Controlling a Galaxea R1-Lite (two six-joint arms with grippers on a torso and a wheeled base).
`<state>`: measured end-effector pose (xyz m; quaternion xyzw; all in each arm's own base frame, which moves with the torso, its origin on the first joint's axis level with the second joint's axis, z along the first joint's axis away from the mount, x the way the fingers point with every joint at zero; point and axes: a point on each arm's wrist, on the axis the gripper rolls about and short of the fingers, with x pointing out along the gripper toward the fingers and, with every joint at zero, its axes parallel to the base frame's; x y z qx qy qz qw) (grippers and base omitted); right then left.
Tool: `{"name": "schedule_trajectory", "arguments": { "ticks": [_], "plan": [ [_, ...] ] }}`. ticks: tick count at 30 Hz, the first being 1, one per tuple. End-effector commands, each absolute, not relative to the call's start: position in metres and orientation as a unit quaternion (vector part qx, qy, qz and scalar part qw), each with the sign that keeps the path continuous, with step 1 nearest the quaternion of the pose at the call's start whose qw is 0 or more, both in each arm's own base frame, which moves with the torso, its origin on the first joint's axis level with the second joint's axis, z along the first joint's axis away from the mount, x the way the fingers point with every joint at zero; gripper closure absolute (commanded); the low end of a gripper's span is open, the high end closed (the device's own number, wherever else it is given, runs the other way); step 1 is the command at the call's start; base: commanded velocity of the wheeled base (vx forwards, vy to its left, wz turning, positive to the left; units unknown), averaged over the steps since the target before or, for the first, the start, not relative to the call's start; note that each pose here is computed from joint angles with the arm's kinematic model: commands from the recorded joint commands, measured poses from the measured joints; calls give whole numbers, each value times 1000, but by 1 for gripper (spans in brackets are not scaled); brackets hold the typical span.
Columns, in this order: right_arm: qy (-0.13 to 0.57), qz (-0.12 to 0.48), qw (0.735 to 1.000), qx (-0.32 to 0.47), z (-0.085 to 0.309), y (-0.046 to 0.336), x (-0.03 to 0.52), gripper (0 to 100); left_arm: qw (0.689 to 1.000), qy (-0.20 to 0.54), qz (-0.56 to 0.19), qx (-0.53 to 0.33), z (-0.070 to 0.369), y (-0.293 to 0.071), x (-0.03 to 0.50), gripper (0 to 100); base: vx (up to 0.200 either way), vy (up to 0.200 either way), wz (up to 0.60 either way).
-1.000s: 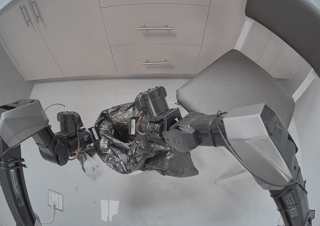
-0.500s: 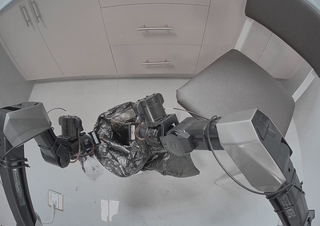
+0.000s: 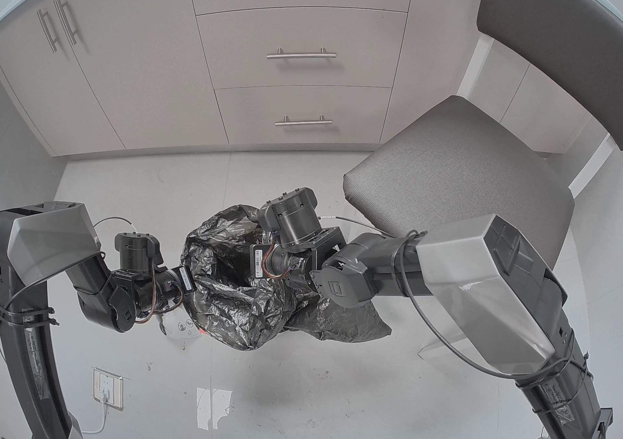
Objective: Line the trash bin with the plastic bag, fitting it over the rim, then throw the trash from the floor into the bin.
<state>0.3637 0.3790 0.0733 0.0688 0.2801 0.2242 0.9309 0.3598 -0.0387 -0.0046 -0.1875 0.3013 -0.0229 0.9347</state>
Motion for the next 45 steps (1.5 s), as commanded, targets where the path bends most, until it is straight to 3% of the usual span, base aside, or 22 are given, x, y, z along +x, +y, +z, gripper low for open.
{"name": "schedule_trajectory", "arguments": {
  "ticks": [1, 10, 11, 34, 45],
  "plan": [
    [280, 224, 931, 69, 73, 379, 364, 100, 937, 302, -30, -171, -4, -40, 359, 100, 0, 0, 0],
    [280, 223, 931, 68, 72, 379, 364, 100, 939, 306, -33, -153, -5, -42, 358, 100, 0, 0, 0],
    [280, 223, 931, 68, 72, 379, 364, 100, 939, 307, -33, -153, -5, -42, 358, 0, 0, 0, 0],
    [277, 217, 934, 70, 73, 378, 365, 100, 951, 269, -21, -150, 18, -41, 358, 0, 0, 0, 0],
    [276, 217, 934, 70, 74, 378, 365, 100, 949, 276, -48, -141, 10, -63, 363, 0, 0, 0, 0]
  ]
}}
